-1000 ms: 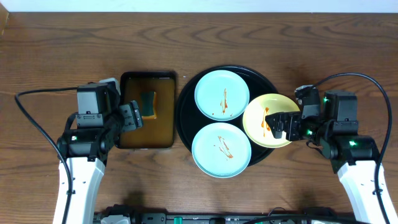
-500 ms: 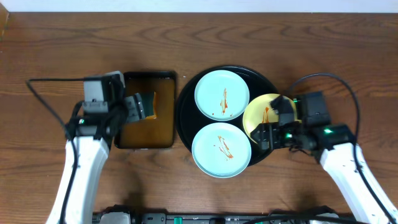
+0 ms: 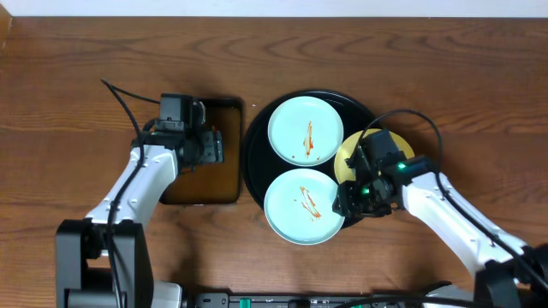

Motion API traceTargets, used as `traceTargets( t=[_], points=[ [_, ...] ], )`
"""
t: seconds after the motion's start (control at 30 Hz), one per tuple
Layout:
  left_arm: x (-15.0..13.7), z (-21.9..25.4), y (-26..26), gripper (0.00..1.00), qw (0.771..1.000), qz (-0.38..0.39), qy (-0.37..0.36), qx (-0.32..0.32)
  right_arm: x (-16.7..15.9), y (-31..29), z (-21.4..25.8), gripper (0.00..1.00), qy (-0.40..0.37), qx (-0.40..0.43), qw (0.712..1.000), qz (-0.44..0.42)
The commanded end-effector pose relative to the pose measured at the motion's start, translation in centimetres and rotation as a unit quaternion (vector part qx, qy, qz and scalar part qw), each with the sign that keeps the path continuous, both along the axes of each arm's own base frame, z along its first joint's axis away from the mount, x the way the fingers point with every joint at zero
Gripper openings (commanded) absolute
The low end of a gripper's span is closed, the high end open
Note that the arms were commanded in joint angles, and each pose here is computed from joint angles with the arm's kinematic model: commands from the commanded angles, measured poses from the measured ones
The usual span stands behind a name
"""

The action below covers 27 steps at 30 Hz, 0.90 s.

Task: Clean dirty plates on tray and stack at the side

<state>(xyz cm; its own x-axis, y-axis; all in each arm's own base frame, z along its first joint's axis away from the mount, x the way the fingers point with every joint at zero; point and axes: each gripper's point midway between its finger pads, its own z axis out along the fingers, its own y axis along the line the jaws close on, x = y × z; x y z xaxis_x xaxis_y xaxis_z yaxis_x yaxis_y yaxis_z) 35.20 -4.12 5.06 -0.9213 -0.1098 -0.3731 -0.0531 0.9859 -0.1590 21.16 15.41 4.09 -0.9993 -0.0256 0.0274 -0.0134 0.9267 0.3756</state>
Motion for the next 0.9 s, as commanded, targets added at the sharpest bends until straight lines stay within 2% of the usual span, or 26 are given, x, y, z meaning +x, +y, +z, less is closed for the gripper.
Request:
traceTargets(
  t=[0.0, 0.3, 0.5, 0.6, 0.7, 0.8, 0.87],
  points=[
    [1.4, 0.3, 0.0, 0.76, 1.0, -0.003, -0.02, 0.006, -0.2, -0.5, -1.4, 0.48, 0.025, -0.027, 0.999, -0.025],
    [1.8, -1.9, 1.5, 0.75, 0.999, 0.014, -0.003, 0.046, 0.2, -0.4, -1.5, 0.49, 0.019, -0.026, 0.999, -0.024],
    [2.3, -2.9, 1.5, 0.74, 0.999, 0.015, -0.003, 0.048, 0.7, -0.1, -1.5, 0.49, 0.009, -0.021, 0.999, -0.024],
    [2.4, -3.0, 1.5, 0.64, 0.999, 0.015, -0.004, 0.047, 0.7, -0.1, -1.5, 0.49, 0.007, -0.021, 0.999, -0.024],
    [2.5, -3.0, 1.5, 0.48, 0.999, 0.015, -0.006, 0.047, 0.7, -0.1, -1.5, 0.5, 0.008, -0.021, 0.999, -0.023],
    [2.6, -3.0, 1.5, 0.35, 0.999, 0.015, -0.007, 0.047, 0.7, -0.1, -1.5, 0.57, 0.007, -0.021, 0.999, -0.024],
    [2.5, -3.0, 1.5, 0.3, 0.999, 0.015, -0.006, 0.047, 0.7, -0.1, -1.5, 0.57, 0.007, -0.021, 0.999, -0.023]
  ],
)
